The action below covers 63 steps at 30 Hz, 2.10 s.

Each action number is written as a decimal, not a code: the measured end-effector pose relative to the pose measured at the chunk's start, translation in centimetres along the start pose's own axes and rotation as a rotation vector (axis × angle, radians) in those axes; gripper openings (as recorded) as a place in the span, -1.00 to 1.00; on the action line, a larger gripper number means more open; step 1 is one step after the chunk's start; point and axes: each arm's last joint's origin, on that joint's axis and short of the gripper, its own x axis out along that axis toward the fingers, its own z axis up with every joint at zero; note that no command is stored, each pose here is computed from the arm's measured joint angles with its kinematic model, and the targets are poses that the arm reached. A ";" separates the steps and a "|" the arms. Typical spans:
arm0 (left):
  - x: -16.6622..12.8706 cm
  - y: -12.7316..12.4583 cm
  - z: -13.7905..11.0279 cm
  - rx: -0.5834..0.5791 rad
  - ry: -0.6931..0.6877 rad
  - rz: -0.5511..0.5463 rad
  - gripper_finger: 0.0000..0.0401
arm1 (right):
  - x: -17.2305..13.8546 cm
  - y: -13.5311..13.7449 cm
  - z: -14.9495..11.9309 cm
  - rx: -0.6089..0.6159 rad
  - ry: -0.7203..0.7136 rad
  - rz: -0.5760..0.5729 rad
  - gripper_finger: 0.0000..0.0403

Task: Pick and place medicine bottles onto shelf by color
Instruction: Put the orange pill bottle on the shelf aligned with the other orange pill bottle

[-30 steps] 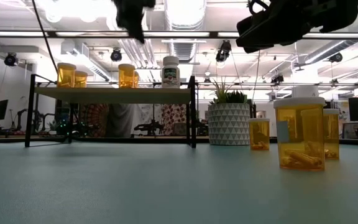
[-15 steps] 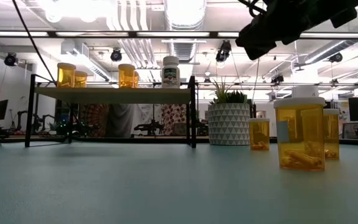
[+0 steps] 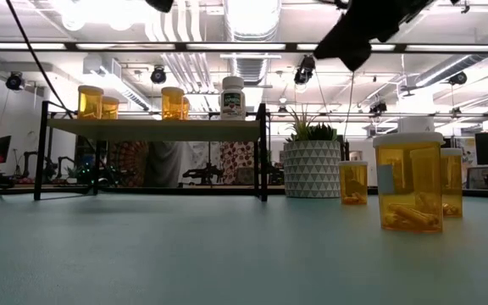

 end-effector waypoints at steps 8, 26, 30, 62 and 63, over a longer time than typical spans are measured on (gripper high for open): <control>-2.8 1.3 2.1 -0.004 -0.116 0.062 -0.92 | -1.9 -3.0 0.5 0.238 0.235 -0.203 -0.78; -7.8 2.5 1.3 -0.004 -0.191 0.166 -0.92 | -1.4 -6.5 -2.3 0.042 0.377 -0.269 0.36; -8.0 2.5 1.1 -0.004 -0.191 0.166 -0.92 | -0.5 -6.7 -3.8 0.002 0.361 -0.260 0.51; -7.8 2.3 0.6 0.023 -0.174 0.163 -0.92 | 1.7 -8.6 -11.1 0.130 0.248 -0.324 0.62; -7.8 2.3 0.6 0.023 -0.174 0.163 -0.92 | 1.7 -8.6 -11.2 0.133 0.249 -0.325 0.62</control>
